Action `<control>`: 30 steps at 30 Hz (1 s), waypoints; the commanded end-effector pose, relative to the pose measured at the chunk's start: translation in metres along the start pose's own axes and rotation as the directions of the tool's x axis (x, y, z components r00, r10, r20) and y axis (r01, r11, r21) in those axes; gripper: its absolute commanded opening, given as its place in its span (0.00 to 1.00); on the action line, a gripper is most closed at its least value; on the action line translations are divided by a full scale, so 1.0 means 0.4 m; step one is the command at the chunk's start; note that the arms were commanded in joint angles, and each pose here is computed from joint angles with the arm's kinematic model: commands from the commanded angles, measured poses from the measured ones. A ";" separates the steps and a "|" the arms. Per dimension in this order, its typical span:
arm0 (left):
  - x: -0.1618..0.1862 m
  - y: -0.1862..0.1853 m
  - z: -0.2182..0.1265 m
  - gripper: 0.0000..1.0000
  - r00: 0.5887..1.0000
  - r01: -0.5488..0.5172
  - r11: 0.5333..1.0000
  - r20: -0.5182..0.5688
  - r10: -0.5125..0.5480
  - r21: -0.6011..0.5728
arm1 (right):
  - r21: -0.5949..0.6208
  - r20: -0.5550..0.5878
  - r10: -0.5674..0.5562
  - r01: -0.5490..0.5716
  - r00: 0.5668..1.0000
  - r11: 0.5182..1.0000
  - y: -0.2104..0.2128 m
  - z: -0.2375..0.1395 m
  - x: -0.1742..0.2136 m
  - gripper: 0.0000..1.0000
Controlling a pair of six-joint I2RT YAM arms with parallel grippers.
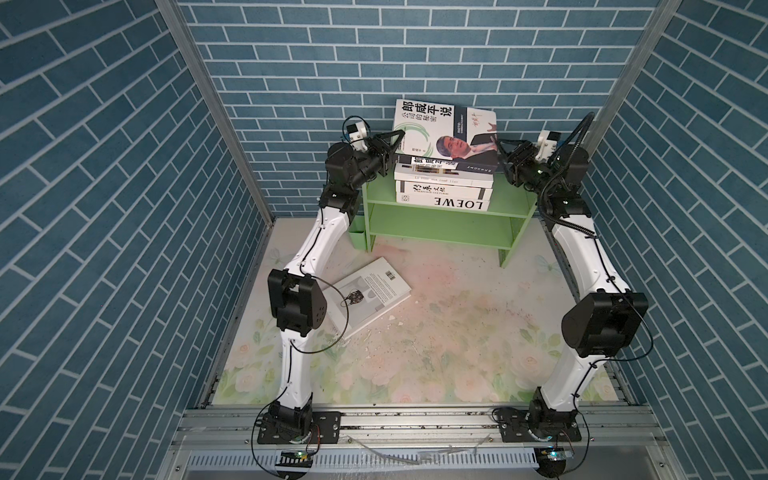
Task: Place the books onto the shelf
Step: 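Press the portrait book down with both grippers to settle it on the stack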
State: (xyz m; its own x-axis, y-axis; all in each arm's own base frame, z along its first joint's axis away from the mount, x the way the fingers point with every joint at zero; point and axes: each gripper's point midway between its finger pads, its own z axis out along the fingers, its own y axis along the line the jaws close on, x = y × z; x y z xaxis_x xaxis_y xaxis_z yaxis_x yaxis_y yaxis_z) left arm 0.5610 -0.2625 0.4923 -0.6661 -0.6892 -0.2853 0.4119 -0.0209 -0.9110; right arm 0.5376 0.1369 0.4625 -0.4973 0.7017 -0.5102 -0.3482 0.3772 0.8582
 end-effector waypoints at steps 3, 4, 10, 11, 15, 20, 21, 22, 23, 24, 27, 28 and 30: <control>0.007 -0.056 0.004 0.36 0.999 -0.048 0.998 -0.008 0.049 0.049 | 0.080 0.039 -0.218 0.215 0.975 0.973 0.032 -0.057 -0.013 0.75; 0.006 -0.055 0.006 0.36 0.999 -0.046 0.998 -0.008 0.046 0.047 | 0.093 0.037 -0.235 0.231 0.971 0.968 0.028 -0.060 -0.013 0.76; 0.001 -0.047 0.016 0.36 0.999 -0.037 0.999 -0.009 0.037 0.038 | 0.133 0.038 -0.290 0.283 0.956 0.950 0.018 -0.074 -0.013 0.78; 0.001 -0.046 0.017 0.36 0.999 -0.036 0.999 -0.010 0.036 0.034 | 0.136 0.038 -0.294 0.286 0.955 0.948 0.016 -0.074 -0.013 0.78; 0.003 -0.032 0.017 0.37 1.000 -0.024 1.000 -0.012 0.024 0.000 | 0.124 0.032 -0.307 0.301 0.951 0.946 0.019 -0.069 -0.011 0.79; 0.005 -0.023 0.015 0.37 0.999 -0.029 0.999 -0.015 0.029 -0.033 | 0.109 0.027 -0.311 0.306 0.950 0.946 0.023 -0.061 -0.008 0.79; 0.008 -0.023 0.015 0.37 0.999 -0.028 0.999 -0.019 0.027 -0.036 | 0.106 0.025 -0.311 0.307 0.950 0.946 0.024 -0.058 -0.005 0.79; 0.008 -0.023 0.015 0.37 0.999 -0.027 0.999 -0.019 0.026 -0.038 | 0.104 0.023 -0.311 0.307 0.950 0.946 0.025 -0.057 -0.004 0.79; 0.010 -0.023 0.016 0.37 1.000 -0.025 0.999 -0.019 0.024 -0.037 | 0.102 0.019 -0.310 0.307 0.950 0.946 0.024 -0.053 0.000 0.79; 0.008 -0.019 0.016 0.38 1.000 -0.022 0.999 -0.015 0.022 -0.039 | 0.100 0.017 -0.310 0.307 0.951 0.947 0.023 -0.051 0.002 0.79; 0.005 -0.021 0.018 0.37 1.000 -0.019 0.999 -0.003 0.019 -0.036 | 0.091 0.003 -0.315 0.313 0.949 0.945 0.024 -0.040 0.017 0.79; 0.004 -0.019 0.019 0.37 1.000 -0.016 0.999 0.000 0.016 -0.037 | 0.088 -0.001 -0.318 0.317 0.948 0.944 0.026 -0.036 0.021 0.79; 0.003 -0.013 0.021 0.37 1.000 -0.013 0.999 0.005 0.013 -0.041 | 0.089 -0.012 -0.324 0.324 0.946 0.942 0.024 -0.028 0.031 0.79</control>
State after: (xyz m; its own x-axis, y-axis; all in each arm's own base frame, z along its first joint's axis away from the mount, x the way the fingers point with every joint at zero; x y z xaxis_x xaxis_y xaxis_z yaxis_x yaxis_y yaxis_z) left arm 0.5702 -0.2681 0.4776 -0.6809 -0.6839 -0.2621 0.3311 0.0318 -0.9431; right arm 0.5198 0.1338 0.4597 -0.3826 0.5737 -0.7242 -0.3804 0.6165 0.6894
